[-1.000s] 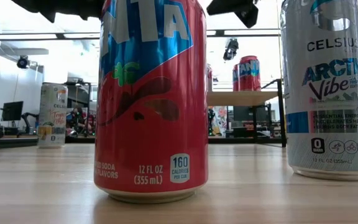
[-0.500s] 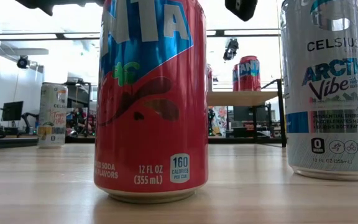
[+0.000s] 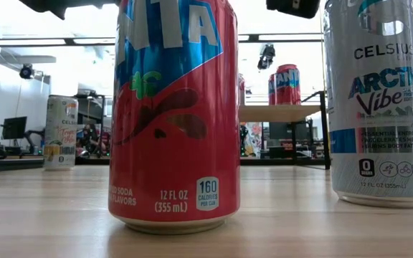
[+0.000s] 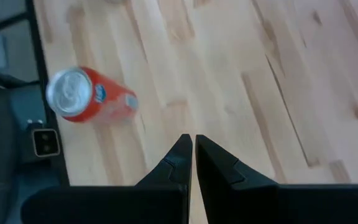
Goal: Place canned beverage on shelf
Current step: Put the white blue soda can on the shelf aligned with the other white blue soda can
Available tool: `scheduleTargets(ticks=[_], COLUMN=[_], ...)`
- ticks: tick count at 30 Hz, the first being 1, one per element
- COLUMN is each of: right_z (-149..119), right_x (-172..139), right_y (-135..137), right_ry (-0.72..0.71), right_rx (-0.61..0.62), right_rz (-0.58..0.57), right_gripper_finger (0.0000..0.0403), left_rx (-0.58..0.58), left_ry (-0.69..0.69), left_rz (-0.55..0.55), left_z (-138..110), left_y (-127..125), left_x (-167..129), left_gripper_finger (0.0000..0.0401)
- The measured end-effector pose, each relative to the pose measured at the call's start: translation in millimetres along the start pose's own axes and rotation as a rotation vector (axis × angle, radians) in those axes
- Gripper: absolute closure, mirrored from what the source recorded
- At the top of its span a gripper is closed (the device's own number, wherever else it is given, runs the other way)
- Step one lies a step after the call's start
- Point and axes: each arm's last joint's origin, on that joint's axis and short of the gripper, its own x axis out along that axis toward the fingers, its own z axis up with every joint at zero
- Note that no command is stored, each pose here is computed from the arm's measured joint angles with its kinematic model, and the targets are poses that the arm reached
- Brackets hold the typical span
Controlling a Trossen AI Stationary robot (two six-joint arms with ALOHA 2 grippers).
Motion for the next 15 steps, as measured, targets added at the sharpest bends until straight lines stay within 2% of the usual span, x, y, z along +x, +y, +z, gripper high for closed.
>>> scheduleTargets(ticks=[9,15], right_z=[-11,-23], right_x=[-3,-9], right_y=[10,16], right_ry=[0.103,0.145], right_rx=[-0.027,0.102], right_rz=[0.004,-0.020], right_gripper_finger=[0.0390,0.0390], left_rx=[0.015,0.012], left_ry=[-0.041,-0.051], left_rz=[0.002,0.002], left_z=[1,-4], left_y=[1,2], left_x=[5,13], left_gripper_finger=[0.0401,0.0401])
